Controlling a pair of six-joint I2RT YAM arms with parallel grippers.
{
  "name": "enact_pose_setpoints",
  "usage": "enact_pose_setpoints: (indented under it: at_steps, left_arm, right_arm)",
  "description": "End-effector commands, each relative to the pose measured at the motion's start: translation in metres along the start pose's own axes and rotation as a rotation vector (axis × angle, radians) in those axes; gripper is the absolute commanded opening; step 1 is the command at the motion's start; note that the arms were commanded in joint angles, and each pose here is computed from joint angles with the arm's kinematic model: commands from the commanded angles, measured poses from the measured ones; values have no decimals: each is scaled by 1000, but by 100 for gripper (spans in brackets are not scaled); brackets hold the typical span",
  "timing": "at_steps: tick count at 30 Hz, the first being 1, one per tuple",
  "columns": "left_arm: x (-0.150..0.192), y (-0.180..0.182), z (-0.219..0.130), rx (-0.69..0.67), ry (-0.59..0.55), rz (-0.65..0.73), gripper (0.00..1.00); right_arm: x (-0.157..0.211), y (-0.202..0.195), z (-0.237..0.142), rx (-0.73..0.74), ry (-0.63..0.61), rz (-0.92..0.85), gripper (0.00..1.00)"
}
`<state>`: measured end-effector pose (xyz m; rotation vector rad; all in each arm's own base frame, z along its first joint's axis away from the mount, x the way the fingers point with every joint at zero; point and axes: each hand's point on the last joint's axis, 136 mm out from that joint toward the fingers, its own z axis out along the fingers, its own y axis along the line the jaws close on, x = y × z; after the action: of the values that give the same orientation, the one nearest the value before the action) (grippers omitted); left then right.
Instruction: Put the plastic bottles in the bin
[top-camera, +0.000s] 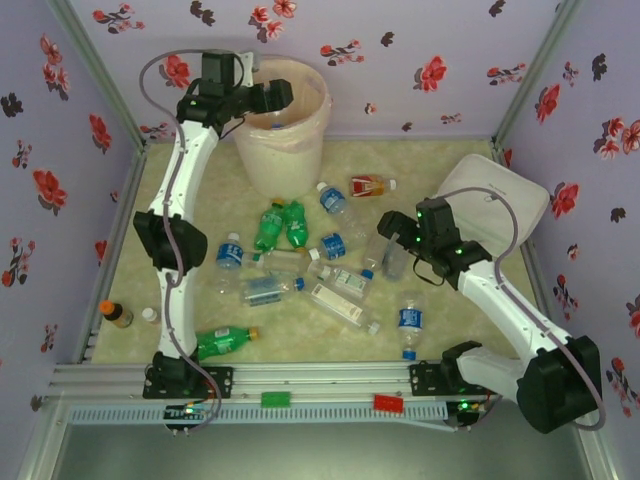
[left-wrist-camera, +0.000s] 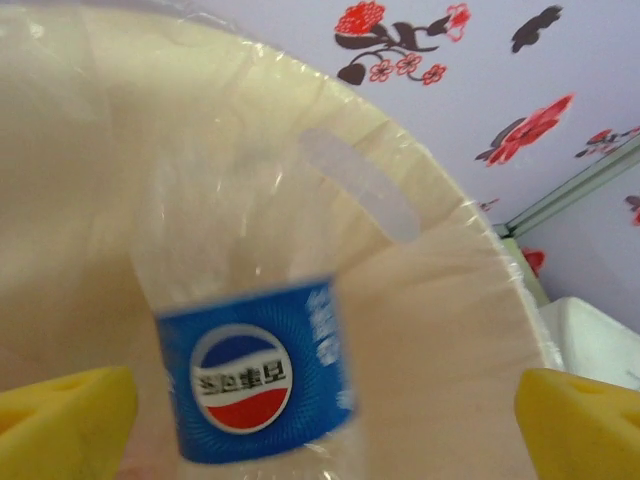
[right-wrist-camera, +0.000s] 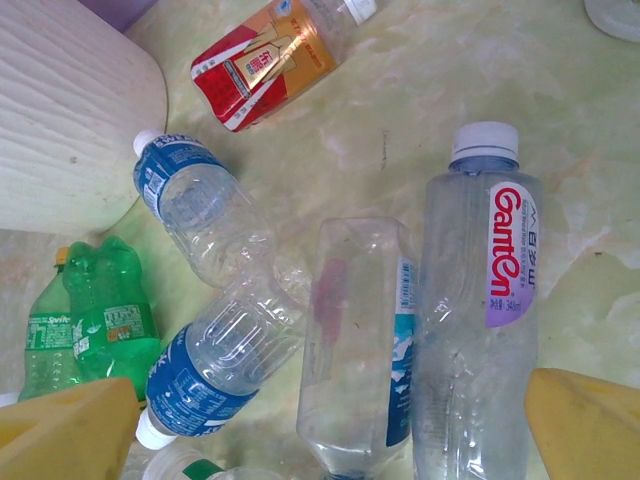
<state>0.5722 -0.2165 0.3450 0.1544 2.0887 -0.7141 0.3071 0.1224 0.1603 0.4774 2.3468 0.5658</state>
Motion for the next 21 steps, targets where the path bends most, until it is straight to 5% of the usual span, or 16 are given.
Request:
enact_pose_setpoints:
  at_steps: [1,10,17,21]
  left_arm:
    - [-24,-11,-32,-9,-57,41,100]
    - [-27,-28,-114,-83,-109,116,100]
    - [47,-11,-169,-162,-88,60,100]
    - [94,2,-203,-191,-147,-87,100]
  right_arm:
    - [-2,-2,-4,5,-24,-19,100]
    - [-26,22,19,-7,-32,-86,100]
    - [-31,41,49,-13,47,-146,100]
    - [-30,49,66,-33,76,-136,100]
